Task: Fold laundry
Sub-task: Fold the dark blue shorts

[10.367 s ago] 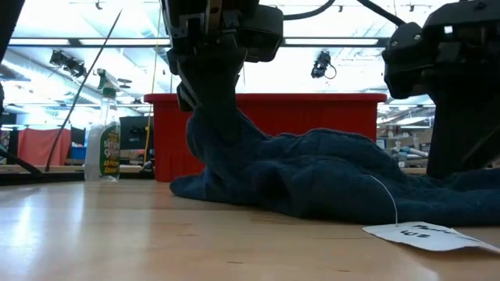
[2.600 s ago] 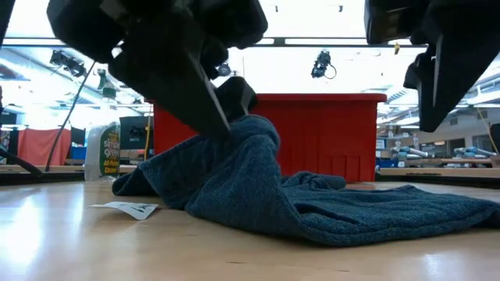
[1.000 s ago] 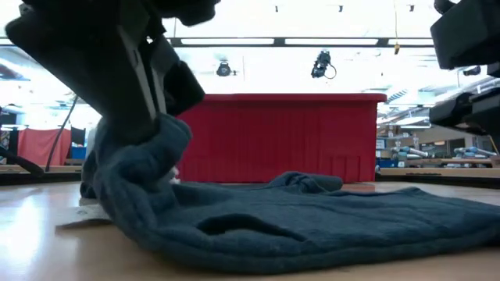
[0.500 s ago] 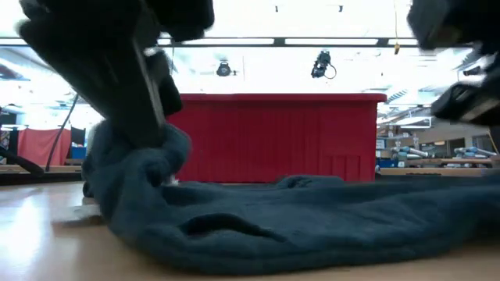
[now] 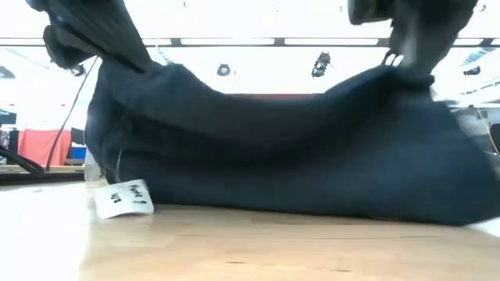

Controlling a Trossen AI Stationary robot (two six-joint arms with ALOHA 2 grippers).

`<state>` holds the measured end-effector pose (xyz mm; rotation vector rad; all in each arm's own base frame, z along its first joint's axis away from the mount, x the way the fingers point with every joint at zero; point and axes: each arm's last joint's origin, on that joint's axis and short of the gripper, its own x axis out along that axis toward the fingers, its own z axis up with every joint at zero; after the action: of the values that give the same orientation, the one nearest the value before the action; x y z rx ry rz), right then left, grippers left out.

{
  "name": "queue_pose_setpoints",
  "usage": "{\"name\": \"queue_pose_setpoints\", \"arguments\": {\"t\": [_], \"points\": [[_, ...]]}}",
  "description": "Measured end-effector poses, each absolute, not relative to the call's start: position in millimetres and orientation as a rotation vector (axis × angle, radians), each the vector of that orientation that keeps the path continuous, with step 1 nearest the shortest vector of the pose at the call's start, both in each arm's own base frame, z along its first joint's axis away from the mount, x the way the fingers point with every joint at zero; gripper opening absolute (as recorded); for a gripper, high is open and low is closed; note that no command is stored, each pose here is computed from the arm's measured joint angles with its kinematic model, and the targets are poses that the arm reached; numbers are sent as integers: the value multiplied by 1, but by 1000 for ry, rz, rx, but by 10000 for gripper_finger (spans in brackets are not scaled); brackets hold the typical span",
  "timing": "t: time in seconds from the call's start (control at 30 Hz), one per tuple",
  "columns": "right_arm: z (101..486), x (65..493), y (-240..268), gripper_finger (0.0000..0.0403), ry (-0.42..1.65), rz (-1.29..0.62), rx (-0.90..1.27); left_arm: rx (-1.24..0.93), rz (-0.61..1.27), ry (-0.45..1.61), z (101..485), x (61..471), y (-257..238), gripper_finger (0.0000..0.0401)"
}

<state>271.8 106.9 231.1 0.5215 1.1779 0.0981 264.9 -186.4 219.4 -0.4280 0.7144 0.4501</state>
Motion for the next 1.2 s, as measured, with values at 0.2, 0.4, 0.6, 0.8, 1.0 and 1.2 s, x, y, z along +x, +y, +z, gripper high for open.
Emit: {"name": "queue_pose_setpoints", "arguments": {"t": [0.2, 0.4, 0.6, 0.8, 1.0, 1.2], "points": [[225, 286, 57, 5, 1183, -15, 586, -546, 560, 677, 229, 271, -162, 5], [226, 292, 23, 4, 1156, -3, 670, -613, 613, 644, 241, 271, -145, 5], [227, 293, 6, 4, 1144, 104, 707, -676, 725, 669, 239, 257, -142, 5], [232, 298, 2, 4, 1083, 202, 752, -715, 678, 705, 237, 245, -162, 2], [227, 303, 17, 4, 1118, 337, 800, -641, 484, 852, 236, 227, -191, 1], [222, 325, 27, 4, 986, 501, 771, -475, 281, 881, 239, 219, -209, 1]]}}
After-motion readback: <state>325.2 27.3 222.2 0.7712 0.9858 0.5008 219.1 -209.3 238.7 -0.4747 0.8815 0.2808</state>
